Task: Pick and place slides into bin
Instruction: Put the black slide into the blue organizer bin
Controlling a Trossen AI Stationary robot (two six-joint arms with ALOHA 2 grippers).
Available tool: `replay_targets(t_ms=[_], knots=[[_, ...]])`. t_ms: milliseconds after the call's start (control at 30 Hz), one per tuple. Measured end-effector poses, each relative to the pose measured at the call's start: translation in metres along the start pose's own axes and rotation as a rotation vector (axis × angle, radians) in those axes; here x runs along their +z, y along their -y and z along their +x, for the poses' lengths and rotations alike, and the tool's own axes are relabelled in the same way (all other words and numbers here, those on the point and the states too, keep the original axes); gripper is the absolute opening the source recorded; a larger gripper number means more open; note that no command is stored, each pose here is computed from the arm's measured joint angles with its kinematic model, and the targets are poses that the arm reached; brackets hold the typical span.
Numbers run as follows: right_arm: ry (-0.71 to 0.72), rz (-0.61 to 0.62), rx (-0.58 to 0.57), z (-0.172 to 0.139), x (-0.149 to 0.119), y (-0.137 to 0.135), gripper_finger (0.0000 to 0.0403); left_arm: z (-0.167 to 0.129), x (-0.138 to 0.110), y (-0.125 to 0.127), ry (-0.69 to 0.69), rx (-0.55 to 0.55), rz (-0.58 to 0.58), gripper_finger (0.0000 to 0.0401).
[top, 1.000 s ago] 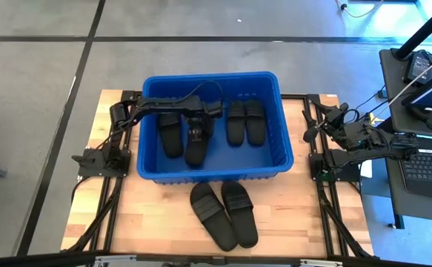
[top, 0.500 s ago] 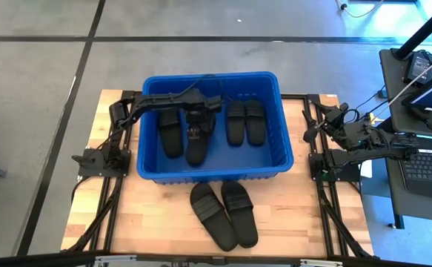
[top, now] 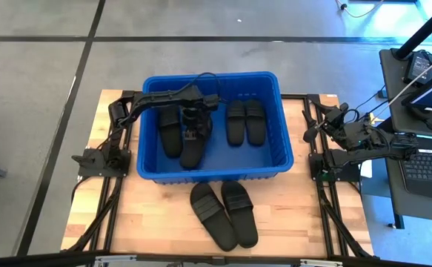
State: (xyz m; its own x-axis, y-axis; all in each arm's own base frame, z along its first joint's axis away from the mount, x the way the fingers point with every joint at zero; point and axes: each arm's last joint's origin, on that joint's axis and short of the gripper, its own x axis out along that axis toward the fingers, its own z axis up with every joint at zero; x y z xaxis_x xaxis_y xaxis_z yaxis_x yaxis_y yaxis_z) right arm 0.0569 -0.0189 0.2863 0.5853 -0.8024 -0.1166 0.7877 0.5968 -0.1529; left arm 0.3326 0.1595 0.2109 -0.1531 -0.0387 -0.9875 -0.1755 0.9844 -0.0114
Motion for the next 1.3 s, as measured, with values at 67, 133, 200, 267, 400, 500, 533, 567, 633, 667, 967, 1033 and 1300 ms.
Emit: replay_targets(t_ms=[67,133,200,267,400,500,533,567,633,667,967,1033,1300], knots=[[0.000,0.000,0.000,0.000,0.000,0.000,0.0255,0.000,-0.001,0.000,0.005,-0.060,0.006,0.0302],[0.000,0.000,0.000,0.000,0.000,0.000,0.0255,0.000,-0.002,-0.001,0.018,-0.108,0.011,0.0302],[0.000,0.000,0.000,0.000,0.000,0.000,0.0255,0.000,-0.002,-0.002,0.029,-0.140,0.014,0.0302],[-0.001,-0.001,0.000,0.000,0.000,0.000,0.0255,-0.001,-0.002,-0.003,0.035,-0.173,0.010,0.0302],[0.000,0.000,0.000,0.000,0.000,0.000,0.0255,-0.002,-0.008,-0.004,0.024,-0.280,0.026,0.0302],[0.000,-0.001,0.000,0.000,0.000,0.000,0.0255,-0.002,-0.010,-0.006,0.027,-0.346,0.024,0.0302],[0.000,-0.001,0.000,0.000,0.000,0.000,0.0255,-0.002,-0.011,-0.007,0.033,-0.358,0.020,0.0302],[0.000,-0.001,0.000,0.000,0.000,0.000,0.0255,-0.002,-0.011,-0.008,0.037,-0.362,0.016,0.0302],[0.000,-0.001,0.000,0.000,0.000,0.000,0.0255,-0.002,-0.012,-0.010,0.037,-0.360,0.009,0.0302],[0.000,-0.001,0.000,0.000,0.000,0.000,0.0255,-0.002,-0.012,-0.012,0.037,-0.359,0.006,0.0302],[0.000,-0.001,0.000,0.000,0.000,0.000,0.0255,-0.002,-0.005,-0.014,0.107,-0.330,0.022,0.0302],[0.000,-0.001,0.000,0.000,0.000,0.000,0.0255,-0.002,-0.005,-0.012,0.129,-0.357,0.089,0.0302],[0.000,0.002,0.000,0.000,0.000,0.000,0.0255,-0.005,-0.009,-0.031,0.316,-0.612,0.150,0.0302]])
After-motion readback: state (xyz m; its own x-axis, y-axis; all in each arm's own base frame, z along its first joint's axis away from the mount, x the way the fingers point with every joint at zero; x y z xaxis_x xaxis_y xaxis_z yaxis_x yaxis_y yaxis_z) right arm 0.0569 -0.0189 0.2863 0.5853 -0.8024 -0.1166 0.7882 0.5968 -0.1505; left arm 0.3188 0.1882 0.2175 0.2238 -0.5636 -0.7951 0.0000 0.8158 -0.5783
